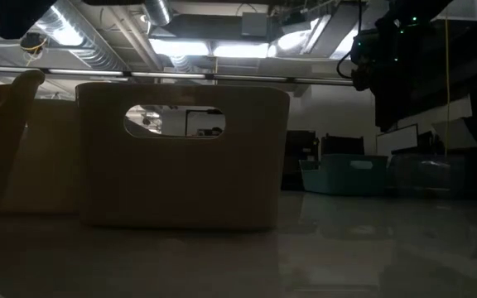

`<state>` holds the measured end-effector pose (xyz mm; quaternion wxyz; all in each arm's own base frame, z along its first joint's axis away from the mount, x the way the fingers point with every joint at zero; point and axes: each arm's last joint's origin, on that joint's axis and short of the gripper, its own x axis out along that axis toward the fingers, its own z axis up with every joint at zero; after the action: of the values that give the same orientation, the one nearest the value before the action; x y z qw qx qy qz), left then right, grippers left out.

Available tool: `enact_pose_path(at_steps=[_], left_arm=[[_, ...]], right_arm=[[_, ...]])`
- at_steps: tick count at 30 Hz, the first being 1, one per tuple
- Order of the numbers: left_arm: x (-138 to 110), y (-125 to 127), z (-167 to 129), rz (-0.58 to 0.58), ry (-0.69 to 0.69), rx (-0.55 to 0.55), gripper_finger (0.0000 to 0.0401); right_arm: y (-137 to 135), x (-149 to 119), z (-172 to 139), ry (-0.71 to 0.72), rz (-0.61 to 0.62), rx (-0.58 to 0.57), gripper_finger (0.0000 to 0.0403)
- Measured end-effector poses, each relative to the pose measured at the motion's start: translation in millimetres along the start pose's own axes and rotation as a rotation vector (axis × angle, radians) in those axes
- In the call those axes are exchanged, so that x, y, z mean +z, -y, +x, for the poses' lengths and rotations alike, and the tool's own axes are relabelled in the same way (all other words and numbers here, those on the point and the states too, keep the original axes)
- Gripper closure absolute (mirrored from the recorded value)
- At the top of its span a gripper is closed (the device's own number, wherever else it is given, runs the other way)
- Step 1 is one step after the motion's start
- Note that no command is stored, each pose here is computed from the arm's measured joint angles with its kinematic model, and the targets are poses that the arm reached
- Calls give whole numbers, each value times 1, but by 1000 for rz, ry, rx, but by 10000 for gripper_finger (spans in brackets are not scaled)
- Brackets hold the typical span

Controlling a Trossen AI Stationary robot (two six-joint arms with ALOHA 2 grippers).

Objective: Sort blocks
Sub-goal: Adjust the yellow bin on the table

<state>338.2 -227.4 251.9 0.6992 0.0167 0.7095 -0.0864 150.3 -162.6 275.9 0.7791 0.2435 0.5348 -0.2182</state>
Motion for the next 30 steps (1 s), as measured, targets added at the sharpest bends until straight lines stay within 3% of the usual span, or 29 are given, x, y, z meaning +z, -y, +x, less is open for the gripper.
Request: enact_pose_path(at_steps=[4,7,17,24,30], left_arm=[[6,3,8,37,53,-48,215],[4,1,22,37,15,-77,215],[-3,-22,48,107,-85,38,215],[-10,-42,41,96,-191,100,215],[-17,-47,14,72,-128,83,215]], right_arm=[[0,0,0,0,-5,0,196],[0,0,0,-1,-16,0,196],[0,0,0,-2,-17,0,196],[0,0,0,-2,-20,0,196],[0,0,0,-1,-47,0,196]])
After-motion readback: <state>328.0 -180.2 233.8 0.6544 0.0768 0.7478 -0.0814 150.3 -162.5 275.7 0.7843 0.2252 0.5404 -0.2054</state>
